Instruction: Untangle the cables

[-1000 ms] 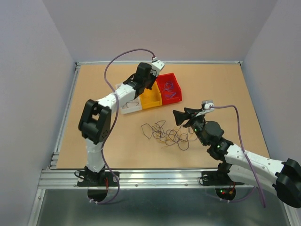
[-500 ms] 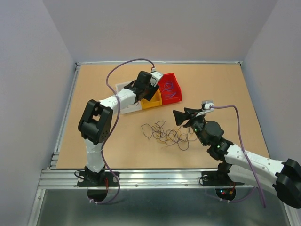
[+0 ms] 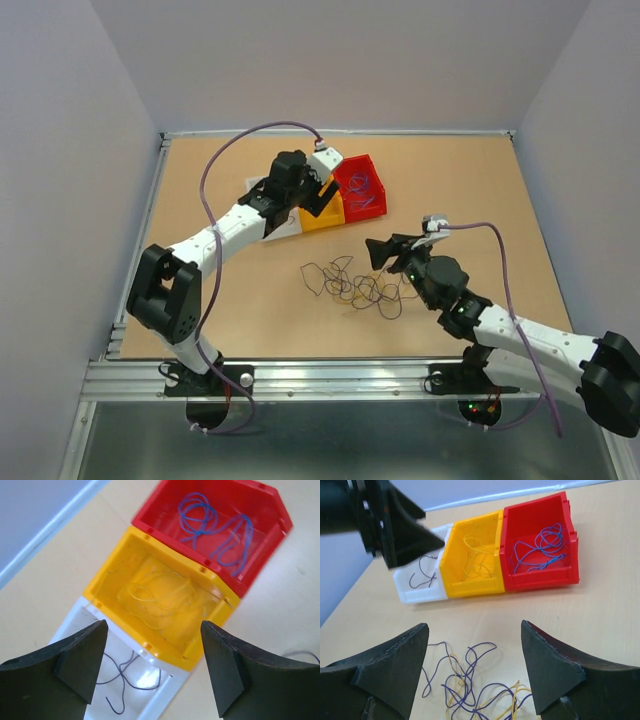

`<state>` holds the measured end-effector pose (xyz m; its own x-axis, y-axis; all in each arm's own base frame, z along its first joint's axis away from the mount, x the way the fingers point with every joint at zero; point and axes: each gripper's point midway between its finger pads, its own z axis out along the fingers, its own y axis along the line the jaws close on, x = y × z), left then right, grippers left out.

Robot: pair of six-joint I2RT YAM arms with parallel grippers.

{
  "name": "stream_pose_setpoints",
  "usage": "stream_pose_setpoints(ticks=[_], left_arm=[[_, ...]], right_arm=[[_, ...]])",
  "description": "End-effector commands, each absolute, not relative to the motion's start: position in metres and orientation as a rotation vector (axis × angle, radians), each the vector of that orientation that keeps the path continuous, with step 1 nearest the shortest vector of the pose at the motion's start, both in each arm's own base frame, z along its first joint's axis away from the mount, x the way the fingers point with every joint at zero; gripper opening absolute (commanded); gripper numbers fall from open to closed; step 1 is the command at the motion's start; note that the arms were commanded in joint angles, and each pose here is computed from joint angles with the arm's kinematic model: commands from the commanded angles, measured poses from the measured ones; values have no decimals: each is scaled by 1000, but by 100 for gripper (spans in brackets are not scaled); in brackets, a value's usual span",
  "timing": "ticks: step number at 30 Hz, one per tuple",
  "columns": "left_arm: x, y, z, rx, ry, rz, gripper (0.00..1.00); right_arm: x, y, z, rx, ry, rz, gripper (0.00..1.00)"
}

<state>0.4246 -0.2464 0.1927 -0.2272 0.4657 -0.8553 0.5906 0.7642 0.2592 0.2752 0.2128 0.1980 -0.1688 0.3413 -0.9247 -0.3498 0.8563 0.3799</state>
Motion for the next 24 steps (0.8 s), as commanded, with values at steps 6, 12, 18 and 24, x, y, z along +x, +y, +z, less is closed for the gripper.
stream_pose_setpoints(ticks=[6,12,18,24], left_arm=[[300,-312,170,1459,1511,-500,88],[242,-328,140,1717,1387,-580,89],[221,-335,117,1833,1386,-604,87],[223,-336,100,1876,1442,-603,76]], right_arm=[[273,186,247,130,1486,615,79],[268,175,256,158,1452,613,79],[268,175,257,157,1451,615,79],[267,174,258,158,1448,619,79]])
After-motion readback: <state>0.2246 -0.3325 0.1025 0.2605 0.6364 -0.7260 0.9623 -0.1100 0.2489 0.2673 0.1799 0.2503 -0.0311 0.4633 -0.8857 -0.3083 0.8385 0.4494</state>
